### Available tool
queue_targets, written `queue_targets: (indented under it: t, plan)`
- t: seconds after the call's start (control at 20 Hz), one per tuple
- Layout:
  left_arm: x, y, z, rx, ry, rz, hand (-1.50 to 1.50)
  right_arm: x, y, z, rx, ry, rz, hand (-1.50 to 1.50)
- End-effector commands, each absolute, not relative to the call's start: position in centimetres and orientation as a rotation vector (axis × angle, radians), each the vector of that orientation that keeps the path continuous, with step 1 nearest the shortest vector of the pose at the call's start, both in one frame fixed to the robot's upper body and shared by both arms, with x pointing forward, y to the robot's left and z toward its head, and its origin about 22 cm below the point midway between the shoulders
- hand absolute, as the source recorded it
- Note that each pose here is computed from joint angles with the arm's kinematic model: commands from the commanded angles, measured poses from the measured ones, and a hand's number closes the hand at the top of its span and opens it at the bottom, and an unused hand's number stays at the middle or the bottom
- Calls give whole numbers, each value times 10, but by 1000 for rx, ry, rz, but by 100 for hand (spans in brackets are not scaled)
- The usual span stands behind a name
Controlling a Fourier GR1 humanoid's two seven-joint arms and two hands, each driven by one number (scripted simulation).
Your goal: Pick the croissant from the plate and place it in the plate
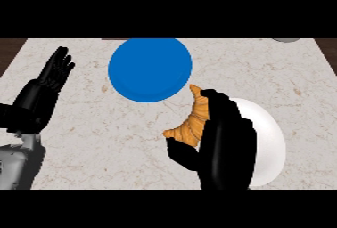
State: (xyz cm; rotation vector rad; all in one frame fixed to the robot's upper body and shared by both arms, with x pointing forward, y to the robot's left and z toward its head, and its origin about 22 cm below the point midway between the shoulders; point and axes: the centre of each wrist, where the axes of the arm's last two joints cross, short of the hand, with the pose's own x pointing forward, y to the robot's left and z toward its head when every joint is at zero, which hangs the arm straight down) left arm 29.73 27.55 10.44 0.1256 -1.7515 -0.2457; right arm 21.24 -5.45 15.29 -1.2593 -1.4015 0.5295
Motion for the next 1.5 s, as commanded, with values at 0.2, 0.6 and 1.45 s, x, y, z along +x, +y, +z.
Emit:
queue_targets:
  t: [0.2,0.6,1.45]
  plan:
    - [303,266,93,110,-1741,-267,0,268,-14,189,-1227,-1341,396,150]
    - [310,262,109,85,-1782,-287,0,331,-10,189,-1110,-1338,340,150]
    - [312,248,111,38,-1799,-324,0,426,-34,144,-1109,-1175,275,150]
